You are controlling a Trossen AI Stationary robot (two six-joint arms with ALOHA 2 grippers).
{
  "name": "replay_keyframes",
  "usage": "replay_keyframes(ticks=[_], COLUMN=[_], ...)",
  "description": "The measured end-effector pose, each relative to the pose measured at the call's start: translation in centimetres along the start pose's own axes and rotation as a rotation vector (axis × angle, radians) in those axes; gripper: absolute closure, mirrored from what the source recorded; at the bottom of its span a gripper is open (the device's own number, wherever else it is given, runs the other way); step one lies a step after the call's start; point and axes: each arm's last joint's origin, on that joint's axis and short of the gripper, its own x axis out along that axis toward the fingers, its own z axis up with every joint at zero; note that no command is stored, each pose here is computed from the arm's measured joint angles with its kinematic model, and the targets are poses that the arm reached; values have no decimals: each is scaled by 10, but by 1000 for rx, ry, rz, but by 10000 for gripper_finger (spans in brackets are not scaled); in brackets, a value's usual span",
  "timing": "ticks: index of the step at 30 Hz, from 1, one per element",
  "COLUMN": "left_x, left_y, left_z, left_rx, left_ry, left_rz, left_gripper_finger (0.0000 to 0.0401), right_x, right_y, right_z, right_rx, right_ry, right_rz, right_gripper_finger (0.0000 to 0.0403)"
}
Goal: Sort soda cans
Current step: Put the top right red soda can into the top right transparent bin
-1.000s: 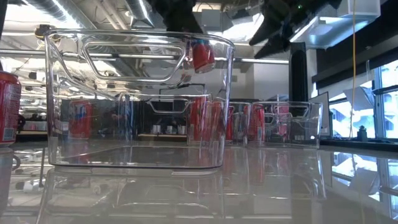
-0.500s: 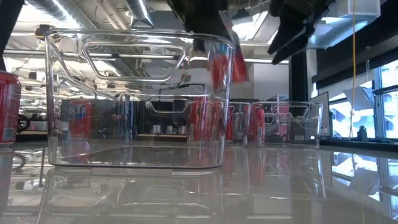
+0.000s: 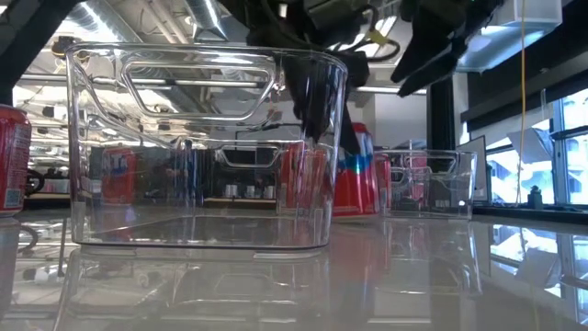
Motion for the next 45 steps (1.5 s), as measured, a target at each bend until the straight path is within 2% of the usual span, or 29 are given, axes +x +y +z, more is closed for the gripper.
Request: replay_keyframes(ticks=[7,17,24,29,35,42,45], left_x=[5,-9,-47,-84,-124,-136,-136], left_y=[0,0,-1,-4,-8,-13,-14], left_z=[0,9,14,13,-6,-46,-63], left_rx=[25,26,30,19,-12,-88,-129], left_ry=[1,11,16,12,14,-52,-85], left_rz=[-3,5,47,70,70,84,84], left_gripper_finger=[69,67,66,66,66,66,65], right_x=[21,23,23,23,31,66,76], right_y=[0,1,3,5,16,22,24], right_z=[-23,-28,-27,-19,-9,-32,-41], right_rx=[31,42,67,133,34,24,23], right_ry=[3,-1,14,-70,-216,-410,-428], right_rz=[-7,13,93,118,116,160,209], right_gripper_finger=[11,11,11,11,11,11,11])
